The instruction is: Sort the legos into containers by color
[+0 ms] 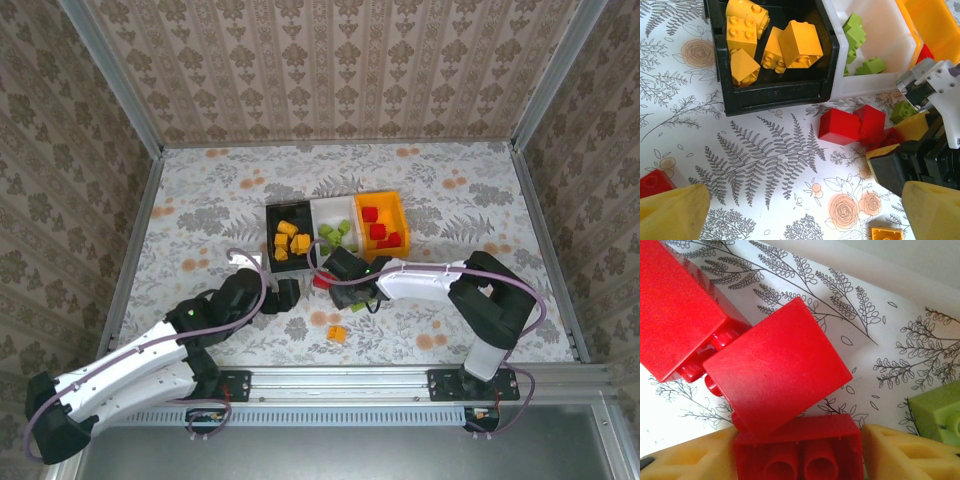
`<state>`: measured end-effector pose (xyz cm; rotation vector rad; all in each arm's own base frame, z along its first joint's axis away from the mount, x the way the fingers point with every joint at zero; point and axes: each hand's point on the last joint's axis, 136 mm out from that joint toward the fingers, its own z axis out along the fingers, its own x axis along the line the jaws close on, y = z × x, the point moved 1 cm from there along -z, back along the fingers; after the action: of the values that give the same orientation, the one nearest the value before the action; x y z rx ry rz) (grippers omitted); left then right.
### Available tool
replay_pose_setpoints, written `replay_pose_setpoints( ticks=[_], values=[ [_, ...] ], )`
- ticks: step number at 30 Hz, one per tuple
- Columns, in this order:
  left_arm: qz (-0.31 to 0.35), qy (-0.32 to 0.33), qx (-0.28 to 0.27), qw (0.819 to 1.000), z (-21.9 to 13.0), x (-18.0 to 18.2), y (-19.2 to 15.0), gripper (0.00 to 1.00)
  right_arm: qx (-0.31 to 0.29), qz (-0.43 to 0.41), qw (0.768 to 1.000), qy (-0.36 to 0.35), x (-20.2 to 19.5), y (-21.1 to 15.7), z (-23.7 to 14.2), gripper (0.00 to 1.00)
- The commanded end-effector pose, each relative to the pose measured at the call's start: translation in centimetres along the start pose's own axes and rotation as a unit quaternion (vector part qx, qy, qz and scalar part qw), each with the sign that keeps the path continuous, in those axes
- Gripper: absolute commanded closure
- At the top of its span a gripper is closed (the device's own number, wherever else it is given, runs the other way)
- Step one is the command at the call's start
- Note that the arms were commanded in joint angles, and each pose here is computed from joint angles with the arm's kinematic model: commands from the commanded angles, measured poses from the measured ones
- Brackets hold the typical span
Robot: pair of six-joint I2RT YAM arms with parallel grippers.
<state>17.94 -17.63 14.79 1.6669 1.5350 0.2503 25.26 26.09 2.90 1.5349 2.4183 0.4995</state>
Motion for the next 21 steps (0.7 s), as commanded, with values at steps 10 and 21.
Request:
replay_pose_setpoints(
  ticks=[10, 21],
  values=[
    [-0.015, 0.013, -0.002, 1.0, 0.3, 1.1, -0.7, 0.0, -0.158, 0.046, 0.986, 0.026, -2.7, 4.3, -11.4, 0.54],
    [-0.029, 0.02, -0.009, 0.999, -0.3, 1.8, -0.6, 0.0, -0.142, 0.22, 0.963, -0.057, -14.0, 12.0, -7.7, 0.53]
  ],
)
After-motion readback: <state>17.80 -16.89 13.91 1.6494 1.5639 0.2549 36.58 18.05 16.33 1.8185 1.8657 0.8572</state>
